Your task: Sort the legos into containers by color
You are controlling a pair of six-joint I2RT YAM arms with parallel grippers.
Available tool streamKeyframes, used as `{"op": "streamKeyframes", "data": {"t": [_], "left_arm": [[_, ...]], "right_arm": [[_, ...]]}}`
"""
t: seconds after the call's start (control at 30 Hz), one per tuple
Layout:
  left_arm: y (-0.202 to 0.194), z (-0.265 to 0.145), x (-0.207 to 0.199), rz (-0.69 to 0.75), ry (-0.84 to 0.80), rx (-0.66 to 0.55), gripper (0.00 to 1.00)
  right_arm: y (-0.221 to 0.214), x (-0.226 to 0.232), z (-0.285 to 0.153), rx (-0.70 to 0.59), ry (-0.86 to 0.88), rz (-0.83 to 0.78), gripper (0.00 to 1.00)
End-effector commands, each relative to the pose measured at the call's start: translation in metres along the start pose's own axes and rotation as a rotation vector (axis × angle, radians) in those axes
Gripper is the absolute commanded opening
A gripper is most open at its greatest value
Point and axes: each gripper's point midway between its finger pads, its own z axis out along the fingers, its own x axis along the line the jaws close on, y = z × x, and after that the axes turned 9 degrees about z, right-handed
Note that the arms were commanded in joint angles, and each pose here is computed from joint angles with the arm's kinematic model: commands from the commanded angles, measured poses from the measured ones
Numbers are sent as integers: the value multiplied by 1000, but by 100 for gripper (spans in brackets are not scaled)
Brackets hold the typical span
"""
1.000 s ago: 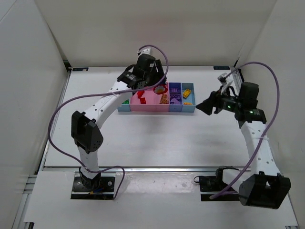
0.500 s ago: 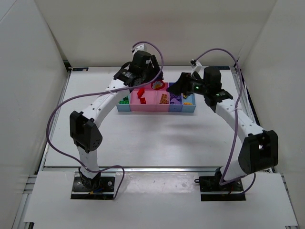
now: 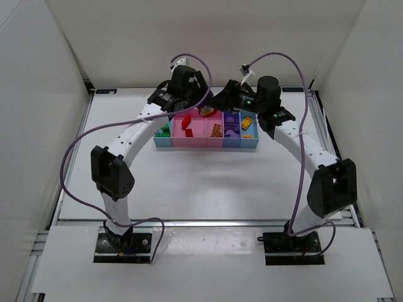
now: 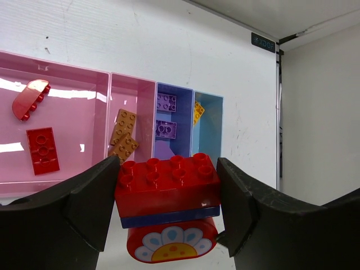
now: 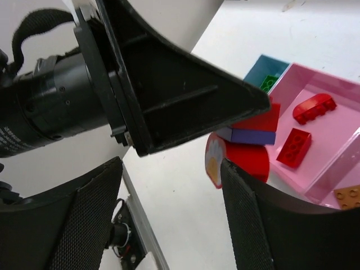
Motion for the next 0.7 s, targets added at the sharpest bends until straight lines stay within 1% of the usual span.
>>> {"op": "streamKeyframes", "data": {"t": [0.0, 0.13, 0.3, 0.43, 0.67], "left_arm": [[32, -24, -9, -39, -49, -63, 10], [36, -28, -4, -45, -45, -68, 10], [38, -36, -2, -42, -53, -75, 10], [36, -38, -1, -57, -65, -62, 10], [39, -46, -12, -77, -120, -61, 10]], "right_arm": [[12, 16, 3, -27, 41, -24, 75], [20, -3, -11, -52, -22, -35, 76], [24, -11, -22, -63, -49, -87, 76], [20, -14, -18, -46, -38, -97, 76], [13, -11, -5, 2, 25, -100, 76]]}}
